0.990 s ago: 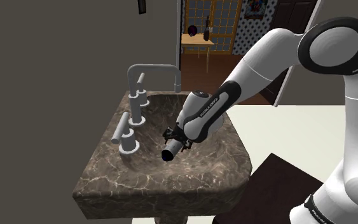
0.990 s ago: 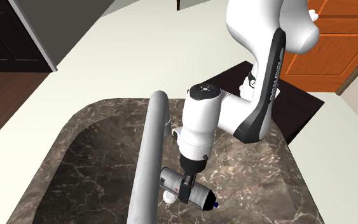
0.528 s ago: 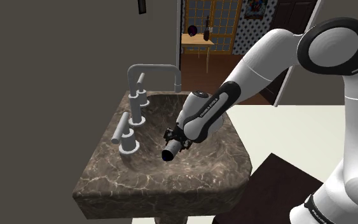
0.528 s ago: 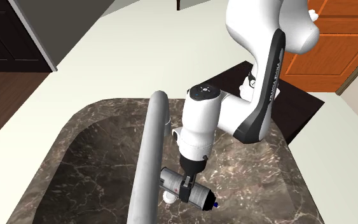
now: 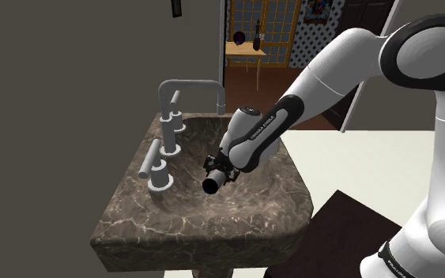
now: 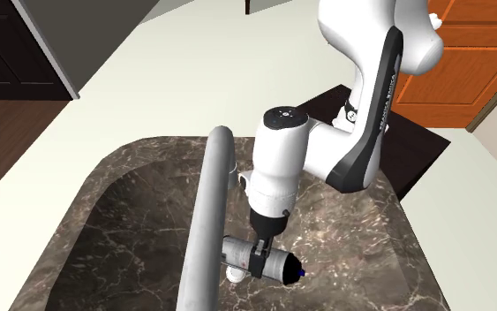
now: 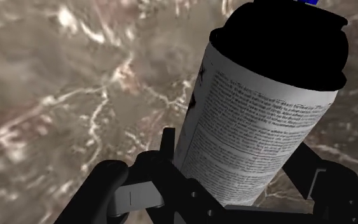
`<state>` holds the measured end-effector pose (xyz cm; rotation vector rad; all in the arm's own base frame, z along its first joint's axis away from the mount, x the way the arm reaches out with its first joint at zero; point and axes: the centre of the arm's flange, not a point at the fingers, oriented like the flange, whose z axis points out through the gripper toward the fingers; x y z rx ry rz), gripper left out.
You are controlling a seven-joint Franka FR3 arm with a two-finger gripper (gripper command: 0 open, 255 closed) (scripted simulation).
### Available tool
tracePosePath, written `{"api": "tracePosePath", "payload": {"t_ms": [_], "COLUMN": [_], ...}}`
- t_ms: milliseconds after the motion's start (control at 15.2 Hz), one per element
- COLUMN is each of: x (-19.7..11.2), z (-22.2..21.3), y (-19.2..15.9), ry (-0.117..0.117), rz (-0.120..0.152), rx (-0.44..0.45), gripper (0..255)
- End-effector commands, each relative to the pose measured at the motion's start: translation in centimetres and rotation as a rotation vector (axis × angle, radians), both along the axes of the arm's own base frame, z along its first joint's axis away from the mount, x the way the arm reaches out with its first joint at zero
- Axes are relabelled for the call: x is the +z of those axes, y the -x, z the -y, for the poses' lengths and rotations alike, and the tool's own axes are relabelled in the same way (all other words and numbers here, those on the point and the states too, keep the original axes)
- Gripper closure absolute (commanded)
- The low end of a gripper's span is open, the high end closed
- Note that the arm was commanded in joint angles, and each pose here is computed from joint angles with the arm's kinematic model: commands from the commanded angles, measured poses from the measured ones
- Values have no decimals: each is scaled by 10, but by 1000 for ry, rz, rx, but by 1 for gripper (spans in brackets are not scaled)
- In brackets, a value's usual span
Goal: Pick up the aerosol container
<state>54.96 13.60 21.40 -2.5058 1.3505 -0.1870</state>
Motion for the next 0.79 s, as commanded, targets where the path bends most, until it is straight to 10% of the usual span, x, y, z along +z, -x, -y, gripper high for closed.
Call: {"api": "tracePosePath", "payload": {"t_ms": [0,726], "x": [11,60], "z": [-1,-1], "y": [1,1], "ry": [0,0], "rz": [1,1], "rx": [0,0], "gripper": [255,255]}}
